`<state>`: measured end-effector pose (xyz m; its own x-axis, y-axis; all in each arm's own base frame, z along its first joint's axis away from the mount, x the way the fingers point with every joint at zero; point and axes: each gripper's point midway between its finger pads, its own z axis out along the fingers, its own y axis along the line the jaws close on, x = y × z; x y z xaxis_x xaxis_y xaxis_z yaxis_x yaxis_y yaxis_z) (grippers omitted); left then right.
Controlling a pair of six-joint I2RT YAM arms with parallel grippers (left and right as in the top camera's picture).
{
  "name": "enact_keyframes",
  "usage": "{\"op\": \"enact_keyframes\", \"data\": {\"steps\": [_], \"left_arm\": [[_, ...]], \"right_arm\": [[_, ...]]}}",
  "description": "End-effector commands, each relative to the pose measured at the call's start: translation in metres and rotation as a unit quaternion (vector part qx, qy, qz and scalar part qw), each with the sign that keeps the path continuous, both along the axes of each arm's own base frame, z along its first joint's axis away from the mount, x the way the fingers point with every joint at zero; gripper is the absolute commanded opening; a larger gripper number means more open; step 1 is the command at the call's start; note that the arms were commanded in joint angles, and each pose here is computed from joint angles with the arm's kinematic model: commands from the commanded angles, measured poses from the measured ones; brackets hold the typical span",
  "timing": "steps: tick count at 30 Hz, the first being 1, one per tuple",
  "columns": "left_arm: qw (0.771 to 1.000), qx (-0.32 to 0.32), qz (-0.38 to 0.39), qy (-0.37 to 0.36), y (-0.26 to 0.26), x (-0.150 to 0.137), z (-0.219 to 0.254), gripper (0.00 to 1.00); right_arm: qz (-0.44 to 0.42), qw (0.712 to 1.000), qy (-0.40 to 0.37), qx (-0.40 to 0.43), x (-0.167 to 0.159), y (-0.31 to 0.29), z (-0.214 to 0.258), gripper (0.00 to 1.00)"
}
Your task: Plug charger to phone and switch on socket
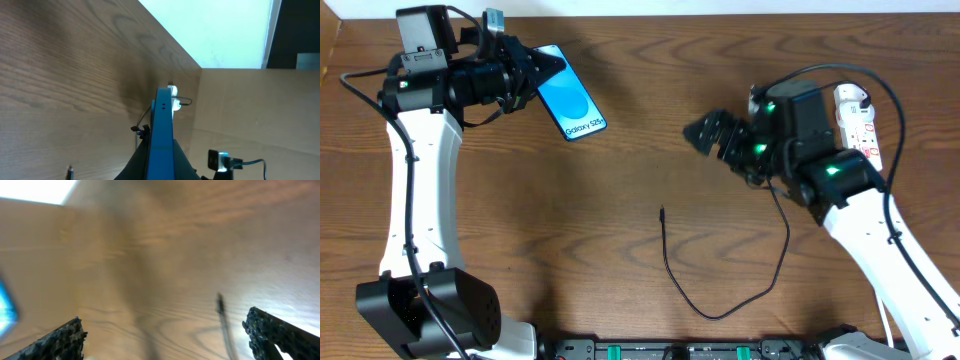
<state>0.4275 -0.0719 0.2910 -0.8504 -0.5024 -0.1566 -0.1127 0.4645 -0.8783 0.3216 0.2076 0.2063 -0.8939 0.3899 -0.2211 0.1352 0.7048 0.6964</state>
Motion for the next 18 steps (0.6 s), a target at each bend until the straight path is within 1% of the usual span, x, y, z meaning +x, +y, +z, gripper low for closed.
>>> {"op": "enact_keyframes", "data": {"steps": [1,5,9,15,18], "left_arm": [[0.999,0.001,-0.023,-0.033,-0.004,-0.004,0.012,0.07],[0.999,0.001,-0.023,-0.033,-0.004,-0.004,0.012,0.07],[0.999,0.001,-0.022,-0.031,-0.004,-0.004,0.012,0.07],[0.999,0.0,-0.023,-0.027,-0.004,-0.005,0.011,0.07],[0.999,0.0,-0.023,-0.027,-0.004,-0.005,0.011,0.07]], "right_arm": [[0.018,0.997,-0.003,-0.076,-0.004,0.003,-0.024,0.99],[0.048,0.99,0.032,-0.131,-0.021,0.021,-0.06,0.99],[0.086,0.98,0.066,-0.167,-0.037,0.042,-0.097,0.99],[0.115,0.96,0.122,-0.225,-0.059,0.053,-0.152,0.99],[0.121,0.954,0.138,-0.238,-0.064,0.054,-0.167,0.99]]}}
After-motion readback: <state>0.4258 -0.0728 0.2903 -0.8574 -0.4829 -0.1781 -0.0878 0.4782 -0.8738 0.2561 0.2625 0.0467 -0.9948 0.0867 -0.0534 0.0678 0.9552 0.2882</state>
